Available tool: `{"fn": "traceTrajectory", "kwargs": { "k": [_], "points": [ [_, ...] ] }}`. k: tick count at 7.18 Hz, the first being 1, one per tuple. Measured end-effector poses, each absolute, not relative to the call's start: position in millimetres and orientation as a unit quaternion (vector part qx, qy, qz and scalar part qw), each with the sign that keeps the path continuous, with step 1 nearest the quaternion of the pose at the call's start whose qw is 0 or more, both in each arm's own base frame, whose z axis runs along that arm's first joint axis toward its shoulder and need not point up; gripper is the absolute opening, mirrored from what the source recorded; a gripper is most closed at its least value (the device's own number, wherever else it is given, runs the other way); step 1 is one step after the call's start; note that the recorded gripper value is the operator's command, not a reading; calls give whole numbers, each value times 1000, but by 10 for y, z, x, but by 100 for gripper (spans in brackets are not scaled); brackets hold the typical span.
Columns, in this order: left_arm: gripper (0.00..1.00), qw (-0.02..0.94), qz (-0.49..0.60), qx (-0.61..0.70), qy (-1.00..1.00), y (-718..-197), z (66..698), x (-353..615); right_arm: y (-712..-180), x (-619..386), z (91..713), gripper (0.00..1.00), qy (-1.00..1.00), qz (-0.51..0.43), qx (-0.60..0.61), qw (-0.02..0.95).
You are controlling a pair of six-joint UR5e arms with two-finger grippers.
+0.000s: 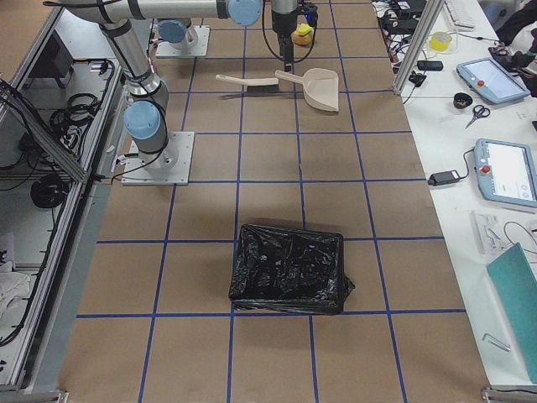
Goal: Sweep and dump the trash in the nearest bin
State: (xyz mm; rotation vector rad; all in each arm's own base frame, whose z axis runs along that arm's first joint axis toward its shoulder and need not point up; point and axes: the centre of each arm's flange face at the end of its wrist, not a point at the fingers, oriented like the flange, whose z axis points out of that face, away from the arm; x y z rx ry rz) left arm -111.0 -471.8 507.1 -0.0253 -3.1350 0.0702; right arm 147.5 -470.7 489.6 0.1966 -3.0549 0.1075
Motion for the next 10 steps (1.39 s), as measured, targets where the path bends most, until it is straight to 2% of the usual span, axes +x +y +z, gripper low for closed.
{"fn": "traceTrajectory", "kwargs": {
  "k": [10],
  "points": [
    [100, 1, 18, -9, -1000, -4850, 5009, -1021, -4647, 1564, 4651, 100, -998, 12, 63, 15]
  ]
}}
